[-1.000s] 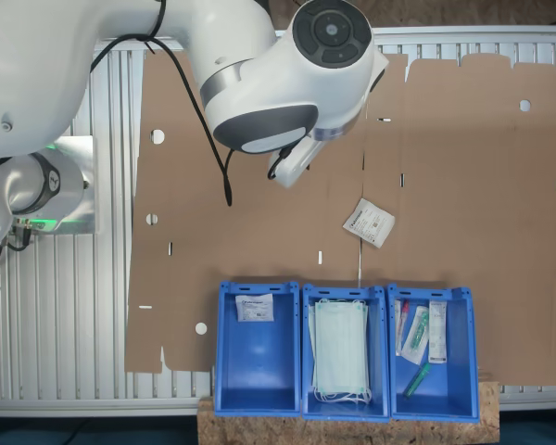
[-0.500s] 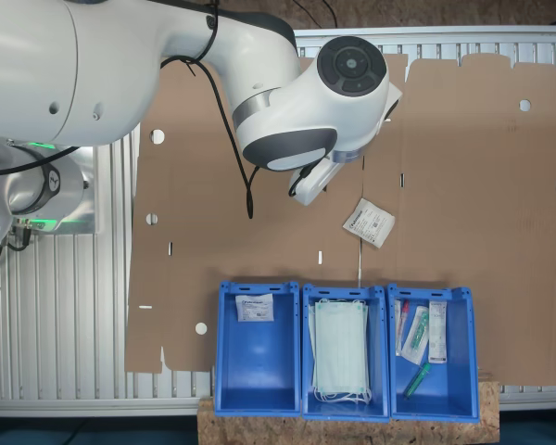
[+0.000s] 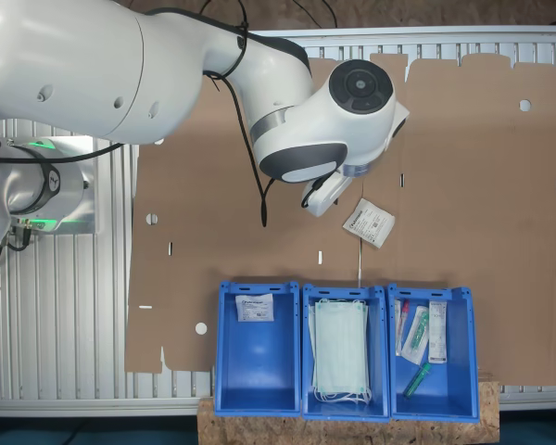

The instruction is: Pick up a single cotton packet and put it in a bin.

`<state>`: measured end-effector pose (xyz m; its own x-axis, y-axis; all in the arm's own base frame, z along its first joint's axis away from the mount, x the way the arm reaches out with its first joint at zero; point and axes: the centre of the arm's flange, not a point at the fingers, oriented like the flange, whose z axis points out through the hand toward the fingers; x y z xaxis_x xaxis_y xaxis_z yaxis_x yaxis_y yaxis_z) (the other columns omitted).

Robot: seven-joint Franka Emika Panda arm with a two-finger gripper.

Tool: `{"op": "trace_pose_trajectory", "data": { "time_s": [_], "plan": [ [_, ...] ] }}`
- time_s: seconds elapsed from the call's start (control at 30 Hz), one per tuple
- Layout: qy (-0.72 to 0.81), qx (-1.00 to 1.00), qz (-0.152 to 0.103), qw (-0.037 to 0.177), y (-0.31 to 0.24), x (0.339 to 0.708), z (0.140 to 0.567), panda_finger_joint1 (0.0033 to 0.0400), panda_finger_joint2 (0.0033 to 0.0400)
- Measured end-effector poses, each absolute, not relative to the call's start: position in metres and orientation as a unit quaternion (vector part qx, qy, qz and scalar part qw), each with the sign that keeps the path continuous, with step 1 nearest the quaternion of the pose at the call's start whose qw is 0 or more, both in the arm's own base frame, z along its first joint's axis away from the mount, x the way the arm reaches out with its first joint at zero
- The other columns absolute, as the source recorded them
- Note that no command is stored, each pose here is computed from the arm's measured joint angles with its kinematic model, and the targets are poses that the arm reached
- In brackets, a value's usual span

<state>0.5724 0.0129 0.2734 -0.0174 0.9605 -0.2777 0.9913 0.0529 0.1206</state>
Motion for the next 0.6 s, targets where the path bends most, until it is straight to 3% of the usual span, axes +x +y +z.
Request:
{"op": "trace_pose_trajectory", "data": {
  "time_s": [0.23, 0.6],
  "plan": [
    [0.699, 0.698, -0.041, 0.148, 0.003, 0.588, 0.27, 0.04, 0.04],
    [0.68, 0.72, -0.028, 0.137, -0.01, 0.6, 0.257, 0.04, 0.04]
  ]
}}
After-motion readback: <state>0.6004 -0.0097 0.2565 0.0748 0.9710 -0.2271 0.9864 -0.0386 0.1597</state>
